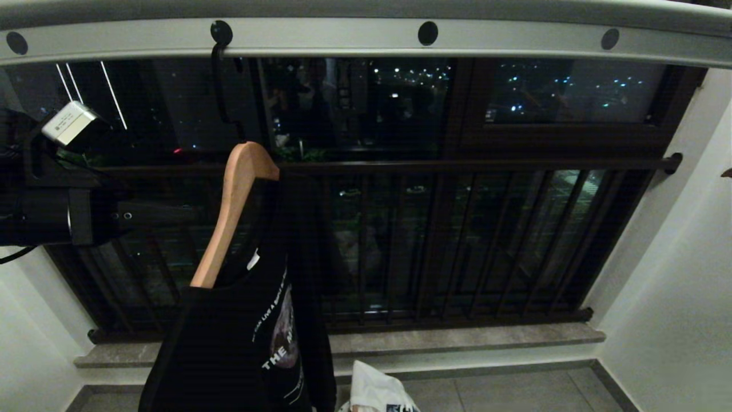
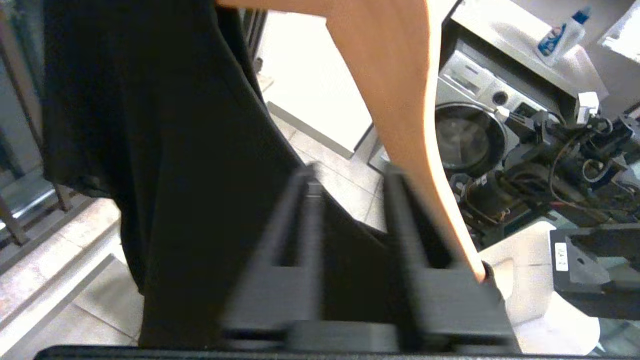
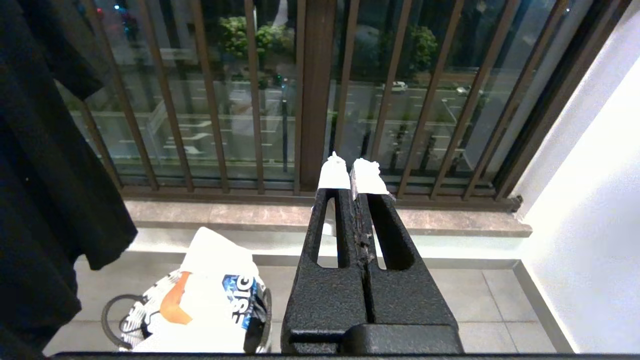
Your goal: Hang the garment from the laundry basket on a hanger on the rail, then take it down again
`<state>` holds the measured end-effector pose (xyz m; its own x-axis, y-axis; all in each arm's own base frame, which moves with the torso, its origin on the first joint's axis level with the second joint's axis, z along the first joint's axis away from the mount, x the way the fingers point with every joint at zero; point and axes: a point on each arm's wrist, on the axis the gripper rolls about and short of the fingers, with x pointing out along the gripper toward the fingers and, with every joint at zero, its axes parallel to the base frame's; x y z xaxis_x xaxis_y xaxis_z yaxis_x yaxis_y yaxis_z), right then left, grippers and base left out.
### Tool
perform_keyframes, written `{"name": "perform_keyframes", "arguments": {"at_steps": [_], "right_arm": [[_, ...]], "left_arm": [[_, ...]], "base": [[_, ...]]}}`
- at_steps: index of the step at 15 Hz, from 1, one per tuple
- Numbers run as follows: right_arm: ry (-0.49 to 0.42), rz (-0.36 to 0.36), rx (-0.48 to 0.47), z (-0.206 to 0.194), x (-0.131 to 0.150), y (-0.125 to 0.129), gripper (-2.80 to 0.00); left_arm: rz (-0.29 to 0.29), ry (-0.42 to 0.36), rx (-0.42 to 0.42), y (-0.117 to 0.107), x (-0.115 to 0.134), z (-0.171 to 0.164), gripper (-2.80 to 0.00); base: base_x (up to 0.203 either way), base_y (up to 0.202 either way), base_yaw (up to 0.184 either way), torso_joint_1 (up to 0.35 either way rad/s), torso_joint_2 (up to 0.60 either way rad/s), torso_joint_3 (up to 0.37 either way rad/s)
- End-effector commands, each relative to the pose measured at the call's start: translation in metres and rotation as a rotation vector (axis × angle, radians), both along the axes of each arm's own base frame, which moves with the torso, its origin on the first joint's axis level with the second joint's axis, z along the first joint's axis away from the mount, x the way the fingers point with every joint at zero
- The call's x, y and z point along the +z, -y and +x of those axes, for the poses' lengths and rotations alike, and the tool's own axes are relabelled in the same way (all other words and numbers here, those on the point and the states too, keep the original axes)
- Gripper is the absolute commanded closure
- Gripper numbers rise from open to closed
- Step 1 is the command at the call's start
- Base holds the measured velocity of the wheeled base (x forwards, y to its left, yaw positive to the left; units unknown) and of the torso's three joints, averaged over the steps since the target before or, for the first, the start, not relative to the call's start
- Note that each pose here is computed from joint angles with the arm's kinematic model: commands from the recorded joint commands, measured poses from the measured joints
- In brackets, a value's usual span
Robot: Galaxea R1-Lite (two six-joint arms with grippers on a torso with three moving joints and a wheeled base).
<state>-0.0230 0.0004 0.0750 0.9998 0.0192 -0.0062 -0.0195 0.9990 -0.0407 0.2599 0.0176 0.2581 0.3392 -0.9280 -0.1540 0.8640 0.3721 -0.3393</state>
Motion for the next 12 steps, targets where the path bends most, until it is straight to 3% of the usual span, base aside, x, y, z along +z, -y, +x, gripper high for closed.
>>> {"name": "perform_keyframes", "arguments": {"at_steps": [1,6,12], "right_arm": [[-0.001,-0.001,0.001,0.000,0.000,0.000,0.00],[-0.001,-0.001,0.001,0.000,0.000,0.000,0.00],[-0.001,-0.001,0.001,0.000,0.000,0.000,0.00]], "left_arm": [[-0.004,-0.005,-0.025,0.004,-0.004,0.003,-2.80],[0.000,0.006,-0.116,0.025,-0.009,0.014,-2.80],[0.004,0.061,-0.216,0.053,0.007,-0.001,-2.80]], "base": [[0.000,0.000,0.000,0.000,0.00,0.000],[0.000,0.000,0.000,0.000,0.00,0.000],[0.000,0.000,0.000,0.000,0.00,0.000]]}}
